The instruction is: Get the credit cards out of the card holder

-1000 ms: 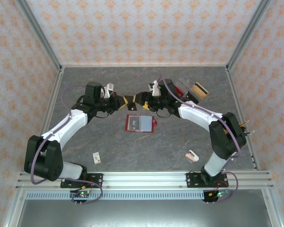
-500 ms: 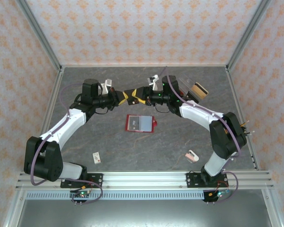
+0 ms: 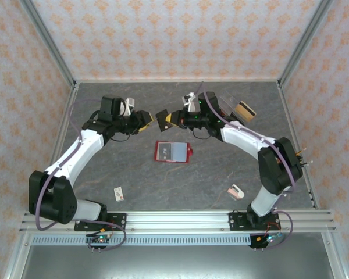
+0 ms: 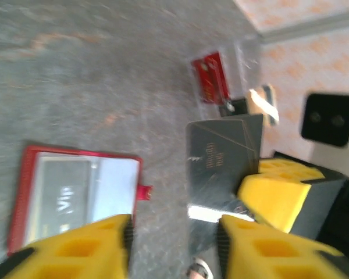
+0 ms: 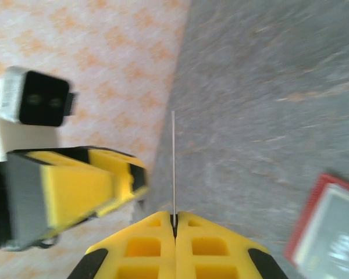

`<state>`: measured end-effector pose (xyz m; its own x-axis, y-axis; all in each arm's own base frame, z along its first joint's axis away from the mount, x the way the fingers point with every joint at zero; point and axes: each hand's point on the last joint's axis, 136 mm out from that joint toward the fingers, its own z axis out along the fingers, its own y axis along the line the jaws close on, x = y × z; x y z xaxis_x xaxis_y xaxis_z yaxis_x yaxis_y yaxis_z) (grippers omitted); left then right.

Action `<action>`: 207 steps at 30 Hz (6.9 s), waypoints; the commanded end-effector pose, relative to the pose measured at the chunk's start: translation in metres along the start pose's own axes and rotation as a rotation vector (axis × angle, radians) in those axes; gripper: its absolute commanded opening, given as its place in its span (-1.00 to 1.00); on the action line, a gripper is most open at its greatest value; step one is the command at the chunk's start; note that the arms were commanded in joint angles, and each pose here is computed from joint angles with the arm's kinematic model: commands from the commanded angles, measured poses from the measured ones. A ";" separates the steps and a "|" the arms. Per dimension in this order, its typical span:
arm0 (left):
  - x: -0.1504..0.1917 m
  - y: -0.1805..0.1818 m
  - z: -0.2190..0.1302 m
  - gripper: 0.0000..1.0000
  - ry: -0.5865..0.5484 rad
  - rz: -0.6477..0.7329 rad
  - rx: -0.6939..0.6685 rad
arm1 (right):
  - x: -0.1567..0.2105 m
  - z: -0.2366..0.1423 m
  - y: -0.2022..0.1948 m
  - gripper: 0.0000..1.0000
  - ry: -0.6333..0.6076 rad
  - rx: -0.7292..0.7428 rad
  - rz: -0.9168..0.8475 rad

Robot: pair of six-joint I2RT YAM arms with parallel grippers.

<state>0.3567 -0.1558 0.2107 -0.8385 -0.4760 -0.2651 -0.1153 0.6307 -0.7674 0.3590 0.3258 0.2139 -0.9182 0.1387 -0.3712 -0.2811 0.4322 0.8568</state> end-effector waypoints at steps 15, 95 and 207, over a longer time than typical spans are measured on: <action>-0.028 0.093 -0.090 1.00 -0.219 0.269 -0.716 | -0.074 -0.198 -0.087 -1.00 -0.184 0.881 -0.608; 0.022 0.102 -0.014 1.00 0.046 0.077 -0.431 | -0.076 -0.153 -0.133 -0.19 -0.216 0.729 -0.133; 0.090 0.102 0.116 -0.82 0.317 0.067 -0.254 | 0.103 0.040 -0.153 -0.50 0.181 0.817 -0.118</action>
<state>0.3309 -0.2171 0.0380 -0.9729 -0.2261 -0.0486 -0.1515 0.7817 -0.6049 0.3194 0.3223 0.0266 -0.9412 -0.0946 -0.3244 -0.1861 0.9463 0.2642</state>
